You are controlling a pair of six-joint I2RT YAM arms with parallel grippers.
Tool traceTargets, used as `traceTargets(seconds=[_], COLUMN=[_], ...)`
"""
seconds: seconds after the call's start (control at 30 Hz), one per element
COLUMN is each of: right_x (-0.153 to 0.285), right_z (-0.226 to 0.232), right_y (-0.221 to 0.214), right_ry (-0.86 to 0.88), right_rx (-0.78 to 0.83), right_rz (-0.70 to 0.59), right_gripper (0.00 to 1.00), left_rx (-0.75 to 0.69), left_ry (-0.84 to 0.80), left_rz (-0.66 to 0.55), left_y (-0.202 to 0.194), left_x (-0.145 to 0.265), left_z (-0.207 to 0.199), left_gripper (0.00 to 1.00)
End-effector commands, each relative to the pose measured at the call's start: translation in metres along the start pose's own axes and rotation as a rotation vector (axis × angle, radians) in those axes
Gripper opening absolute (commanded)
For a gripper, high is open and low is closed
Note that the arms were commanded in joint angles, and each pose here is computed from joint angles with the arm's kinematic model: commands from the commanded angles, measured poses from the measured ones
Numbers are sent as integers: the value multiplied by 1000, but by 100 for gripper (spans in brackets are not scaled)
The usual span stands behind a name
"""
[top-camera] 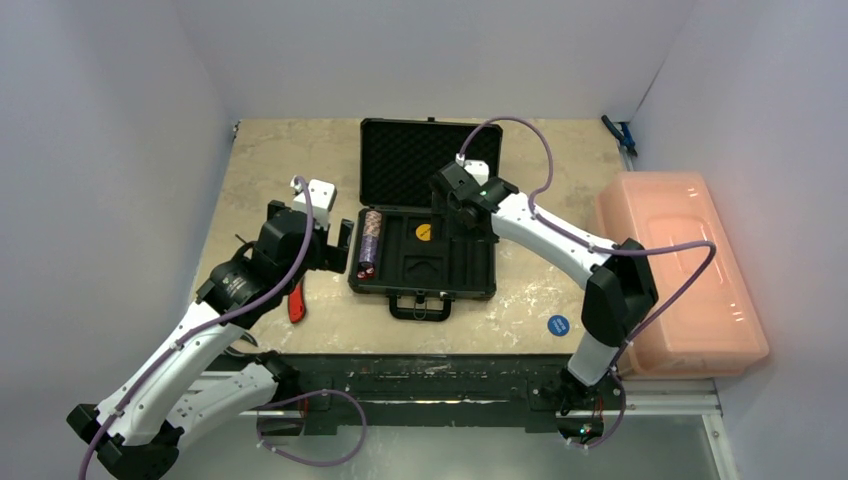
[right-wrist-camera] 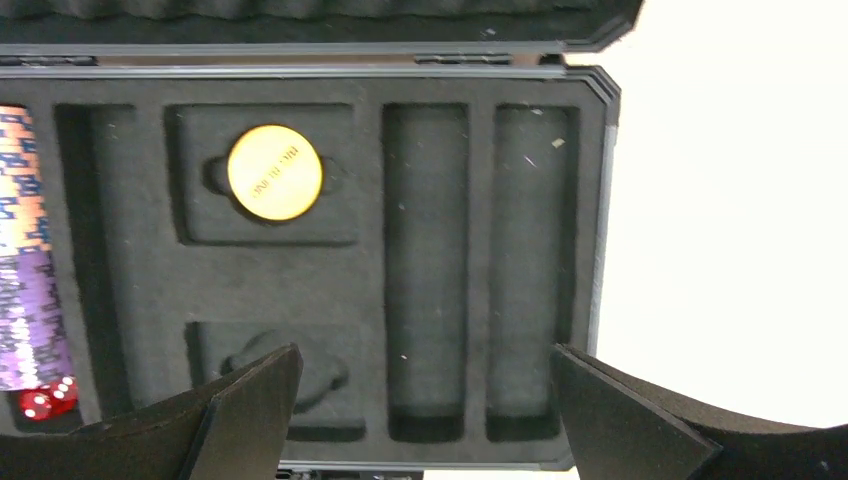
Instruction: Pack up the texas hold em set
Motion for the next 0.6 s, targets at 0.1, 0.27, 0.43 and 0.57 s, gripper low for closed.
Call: traceTargets(seconds=[0.1,0.27,0.43,0.57], right_x=[22,26,28,28], right_z=[-33,-62,-99,-133], right_y=[2,-8,-21,-33], right_ry=[-60,-121,-138,-181], right_rx=[-76,-133,-262,-349], right_rz=[-79,-86,-67,-38], right_gripper=[99,99,99,99], left_rx=[19,28,26,17], left_ry=[5,14,15,8], left_rz=[-30,-31,-30,-23], left_y=[6,5,5,5], left_x=[-1,-1,-2,-4], left_z=[1,2,2,0], left_gripper=[100,100,100,100])
Point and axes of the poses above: each gripper's point midway between its finger pads, its own x axis back along the fingers, its own z axis along the line the jaws close on, y = z × x, the point moved 5 cm from there along x, back along the fingers, and after that the axes turned 14 degrees about -x, right-handed, at the moved point
